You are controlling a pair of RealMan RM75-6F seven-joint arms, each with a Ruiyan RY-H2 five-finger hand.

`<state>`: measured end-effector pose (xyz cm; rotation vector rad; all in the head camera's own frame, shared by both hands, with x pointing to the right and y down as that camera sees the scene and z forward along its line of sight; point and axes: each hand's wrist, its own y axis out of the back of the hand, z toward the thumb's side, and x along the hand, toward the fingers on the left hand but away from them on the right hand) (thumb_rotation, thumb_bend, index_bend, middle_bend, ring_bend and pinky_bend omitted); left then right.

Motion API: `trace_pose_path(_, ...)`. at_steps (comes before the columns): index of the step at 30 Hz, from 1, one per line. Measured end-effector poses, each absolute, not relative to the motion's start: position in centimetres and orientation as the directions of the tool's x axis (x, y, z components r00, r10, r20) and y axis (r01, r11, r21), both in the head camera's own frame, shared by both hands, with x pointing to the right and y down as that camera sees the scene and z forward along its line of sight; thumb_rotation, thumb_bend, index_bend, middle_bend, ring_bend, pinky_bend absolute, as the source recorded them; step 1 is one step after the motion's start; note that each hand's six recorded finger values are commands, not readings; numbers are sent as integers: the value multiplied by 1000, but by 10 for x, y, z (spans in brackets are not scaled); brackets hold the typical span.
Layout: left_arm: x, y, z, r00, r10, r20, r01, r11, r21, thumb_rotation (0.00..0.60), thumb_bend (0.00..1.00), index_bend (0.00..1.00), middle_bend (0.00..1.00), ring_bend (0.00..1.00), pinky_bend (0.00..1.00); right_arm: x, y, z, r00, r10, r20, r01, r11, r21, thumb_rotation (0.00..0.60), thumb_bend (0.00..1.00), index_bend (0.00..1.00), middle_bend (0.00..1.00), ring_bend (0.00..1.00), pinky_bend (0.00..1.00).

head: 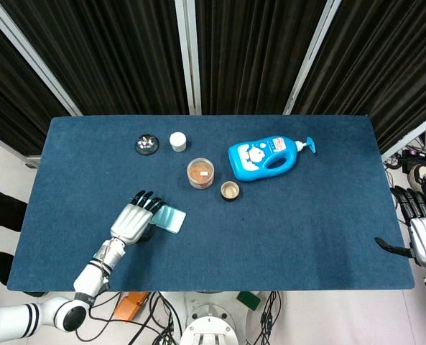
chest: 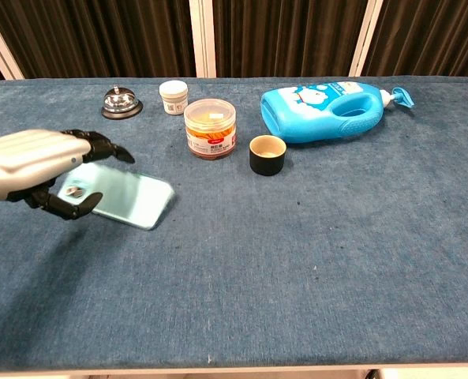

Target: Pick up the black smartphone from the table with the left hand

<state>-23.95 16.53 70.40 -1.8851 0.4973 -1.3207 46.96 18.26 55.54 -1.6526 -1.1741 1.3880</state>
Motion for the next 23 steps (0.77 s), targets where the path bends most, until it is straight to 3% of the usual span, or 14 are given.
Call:
trace_pose_path(6, -255, 156, 684, 354, -752, 555, 19, -588, -809, 600, 459, 138, 110, 28, 1, 472, 182, 555, 24, 927, -374, 212, -370, -905, 600, 229, 31, 107, 0, 0)
trace_pose_path(12, -312, 146, 649, 197, -874, 444, -81, -466, -881, 600, 188, 138, 110, 33, 1, 473, 179, 555, 29, 924, -381, 204, -378, -903, 600, 229, 30, 107, 0, 0)
trace_pose_path(16, -377, 158, 616, 34, -929, 369, -103, -371, -923, 600, 150, 138, 110, 33, 1, 469, 179, 555, 43, 922, -384, 207, -384, -900, 600, 229, 31, 107, 0, 0)
trace_pose_path(23, -450, 206, 570, -115, -929, 350, -55, -346, -937, 600, 148, 138, 110, 34, 1, 461, 180, 555, 59, 924, -377, 206, -381, -901, 600, 229, 31, 107, 0, 0)
